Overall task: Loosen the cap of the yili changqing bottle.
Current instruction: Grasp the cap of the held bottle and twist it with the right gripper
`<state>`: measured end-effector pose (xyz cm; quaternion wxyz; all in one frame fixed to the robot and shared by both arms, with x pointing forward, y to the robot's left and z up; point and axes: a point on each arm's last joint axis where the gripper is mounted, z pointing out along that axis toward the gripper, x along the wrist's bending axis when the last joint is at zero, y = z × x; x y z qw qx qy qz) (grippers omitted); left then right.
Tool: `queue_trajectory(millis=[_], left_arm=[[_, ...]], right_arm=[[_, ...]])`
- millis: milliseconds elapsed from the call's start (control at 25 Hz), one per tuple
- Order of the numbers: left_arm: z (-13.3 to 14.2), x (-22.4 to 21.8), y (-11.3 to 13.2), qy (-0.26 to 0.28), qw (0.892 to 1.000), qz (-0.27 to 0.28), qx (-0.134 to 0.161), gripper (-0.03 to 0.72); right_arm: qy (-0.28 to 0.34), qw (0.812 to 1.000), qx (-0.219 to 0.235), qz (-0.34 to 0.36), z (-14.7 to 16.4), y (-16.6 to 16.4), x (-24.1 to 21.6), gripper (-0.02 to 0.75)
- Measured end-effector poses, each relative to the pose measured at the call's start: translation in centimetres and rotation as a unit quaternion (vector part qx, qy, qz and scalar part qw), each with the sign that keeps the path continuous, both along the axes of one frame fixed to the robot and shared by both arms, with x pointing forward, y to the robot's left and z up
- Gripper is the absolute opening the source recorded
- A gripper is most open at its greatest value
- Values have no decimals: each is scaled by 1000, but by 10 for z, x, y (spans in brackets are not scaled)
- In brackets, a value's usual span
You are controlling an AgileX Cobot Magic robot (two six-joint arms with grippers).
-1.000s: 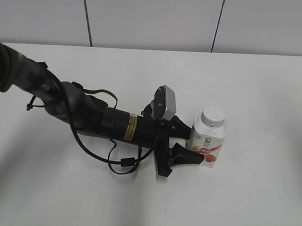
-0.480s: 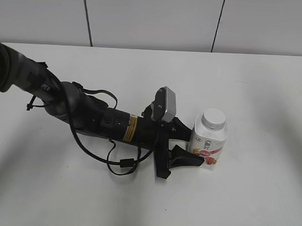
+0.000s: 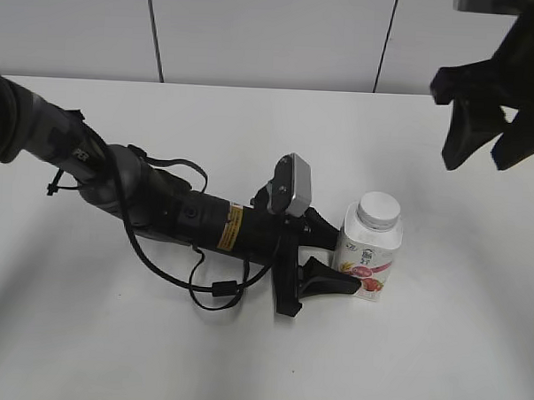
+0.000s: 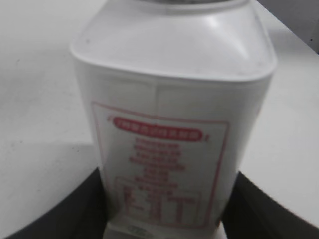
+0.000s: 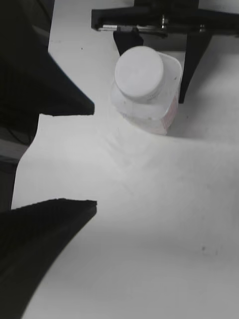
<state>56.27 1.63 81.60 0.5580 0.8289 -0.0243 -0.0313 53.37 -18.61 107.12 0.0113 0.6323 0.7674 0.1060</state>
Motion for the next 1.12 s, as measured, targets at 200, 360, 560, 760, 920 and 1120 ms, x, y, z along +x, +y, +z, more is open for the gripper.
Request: queue_trajectory(millis=[200, 360, 560, 760, 920, 1120], left_arm=[[0, 0, 0, 0, 1000, 0, 0, 410], [0, 0, 0, 0, 1000, 0, 0, 410], [0, 0, 0, 0, 1000, 0, 0, 410], [0, 0, 0, 0, 1000, 0, 0, 409], [0, 0, 0, 0, 1000, 0, 0, 409], [0, 0, 0, 0, 1000, 0, 0, 409]], right_arm=[[43, 999, 8, -27, -20, 25, 3, 426], [68, 997, 8, -21, -35, 39, 4, 426], [69, 997, 38, -3, -35, 51, 10, 442], [61, 997, 53, 6, -31, 60, 25, 484], [60, 997, 48, 7, -38, 66, 39, 491], [62, 998, 24, 12, -48, 66, 45, 491]])
